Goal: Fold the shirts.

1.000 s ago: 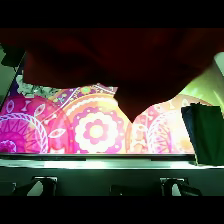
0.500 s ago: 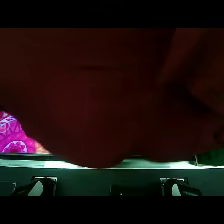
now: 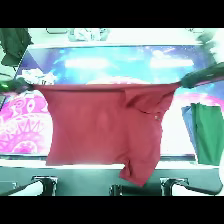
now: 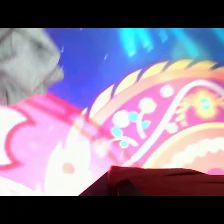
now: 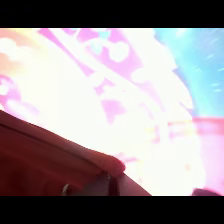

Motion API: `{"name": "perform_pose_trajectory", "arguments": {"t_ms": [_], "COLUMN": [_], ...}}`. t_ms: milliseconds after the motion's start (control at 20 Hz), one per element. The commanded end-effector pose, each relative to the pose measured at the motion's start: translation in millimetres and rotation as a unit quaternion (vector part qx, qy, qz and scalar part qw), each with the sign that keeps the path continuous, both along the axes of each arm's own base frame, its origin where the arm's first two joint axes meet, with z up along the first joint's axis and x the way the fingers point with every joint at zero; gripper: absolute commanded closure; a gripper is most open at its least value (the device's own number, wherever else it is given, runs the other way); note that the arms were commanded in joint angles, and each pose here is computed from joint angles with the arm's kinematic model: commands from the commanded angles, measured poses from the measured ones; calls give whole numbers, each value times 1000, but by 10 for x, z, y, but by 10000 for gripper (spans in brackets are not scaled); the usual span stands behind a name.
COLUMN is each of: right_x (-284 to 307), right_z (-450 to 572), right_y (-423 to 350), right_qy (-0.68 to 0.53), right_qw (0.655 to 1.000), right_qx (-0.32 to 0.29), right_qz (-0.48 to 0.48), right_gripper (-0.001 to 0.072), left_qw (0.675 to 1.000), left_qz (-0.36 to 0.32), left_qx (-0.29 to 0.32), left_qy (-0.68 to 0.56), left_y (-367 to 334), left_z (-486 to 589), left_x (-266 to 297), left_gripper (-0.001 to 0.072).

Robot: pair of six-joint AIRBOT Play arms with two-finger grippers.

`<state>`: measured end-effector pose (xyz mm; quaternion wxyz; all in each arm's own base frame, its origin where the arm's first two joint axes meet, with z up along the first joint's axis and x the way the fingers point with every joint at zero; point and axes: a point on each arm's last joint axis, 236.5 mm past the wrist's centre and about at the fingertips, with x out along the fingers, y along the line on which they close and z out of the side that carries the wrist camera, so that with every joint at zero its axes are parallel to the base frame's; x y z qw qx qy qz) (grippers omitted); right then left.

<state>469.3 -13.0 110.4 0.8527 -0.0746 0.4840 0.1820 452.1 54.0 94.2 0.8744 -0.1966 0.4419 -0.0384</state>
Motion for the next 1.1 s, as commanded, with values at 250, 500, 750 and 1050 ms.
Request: {"name": "perform_pose_trajectory", "arguments": {"t_ms": [250, 500, 750, 1050], "right_x": [1044, 307, -316, -451], "right_z": [-1065, -897, -1324, -1527], "right_y": [562, 459, 607, 546], "right_qy": [-50, 60, 186, 222], "right_qw": [998, 998, 980, 974], "right_qx": [36, 10, -35, -41], "right_qz": [-32, 25, 63, 30], "right_gripper": [674, 674, 674, 674], "left_qw": [998, 992, 959, 942], "left_qz": [9, -61, -95, -108], "left_qx": [-40, -50, -68, -61], "left_qy": [40, 102, 258, 311], "left_y": [87, 2, -198, -166], "left_z": [-1039, -1002, -1499, -1640], "left_x": [736, 333, -425, -734], "left_gripper": [676, 677, 678, 678]}}
